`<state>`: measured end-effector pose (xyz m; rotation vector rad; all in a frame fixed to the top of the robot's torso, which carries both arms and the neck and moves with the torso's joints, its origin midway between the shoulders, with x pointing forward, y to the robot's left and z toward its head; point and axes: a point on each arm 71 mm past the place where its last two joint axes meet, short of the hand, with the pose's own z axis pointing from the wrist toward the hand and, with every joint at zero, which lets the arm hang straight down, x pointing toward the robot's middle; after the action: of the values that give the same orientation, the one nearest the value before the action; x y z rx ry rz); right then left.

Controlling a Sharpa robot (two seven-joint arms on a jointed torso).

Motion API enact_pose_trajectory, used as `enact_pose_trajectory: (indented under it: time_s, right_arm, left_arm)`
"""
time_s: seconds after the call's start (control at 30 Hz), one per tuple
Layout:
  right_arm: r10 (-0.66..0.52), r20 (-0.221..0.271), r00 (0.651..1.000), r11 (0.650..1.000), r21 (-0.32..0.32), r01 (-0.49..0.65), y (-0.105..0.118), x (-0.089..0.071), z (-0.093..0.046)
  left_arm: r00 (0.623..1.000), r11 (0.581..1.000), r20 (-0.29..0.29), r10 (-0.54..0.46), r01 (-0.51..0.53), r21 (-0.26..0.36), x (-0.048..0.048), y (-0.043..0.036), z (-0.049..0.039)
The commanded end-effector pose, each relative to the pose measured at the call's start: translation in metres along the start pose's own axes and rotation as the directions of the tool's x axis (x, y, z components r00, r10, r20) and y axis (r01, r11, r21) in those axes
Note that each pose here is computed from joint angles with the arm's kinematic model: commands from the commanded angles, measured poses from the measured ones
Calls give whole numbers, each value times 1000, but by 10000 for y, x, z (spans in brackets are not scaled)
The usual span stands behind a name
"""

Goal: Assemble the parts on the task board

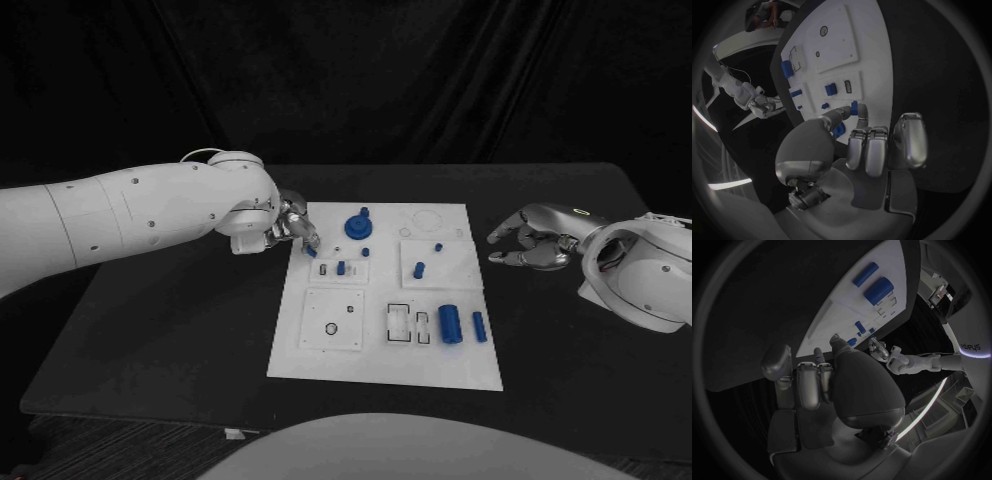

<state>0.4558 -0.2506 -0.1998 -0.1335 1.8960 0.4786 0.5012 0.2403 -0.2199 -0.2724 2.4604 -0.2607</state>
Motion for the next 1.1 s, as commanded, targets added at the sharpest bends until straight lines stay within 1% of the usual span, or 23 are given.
enact_pose_trajectory:
  time_s: [0.03,0.2,0.3,0.6,0.87,1.1]
  right_arm:
    - [-2,-4,1000,1000,16,2,-8,13,-6]
    - [-2,-5,1000,1000,17,3,-14,14,-10]
    - [-3,-6,1000,1000,17,3,-15,14,-11]
    - [-4,-9,1000,1000,10,4,1,17,-1]
    - [-4,-10,1000,1000,10,4,-2,18,-3]
    - [-4,-11,1000,1000,10,4,-3,19,-3]
  left_arm:
    - [1000,1000,4,-3,3,-24,33,-40,-42]
    - [1000,1000,6,-1,1,-13,82,-93,-73]
    - [1000,1000,13,-5,5,-8,100,-119,-78]
    - [1000,1000,20,-15,15,4,167,-178,-36]
    - [1000,1000,12,-12,12,13,198,-195,-10]
    - [1000,1000,0,-9,9,18,244,-196,3]
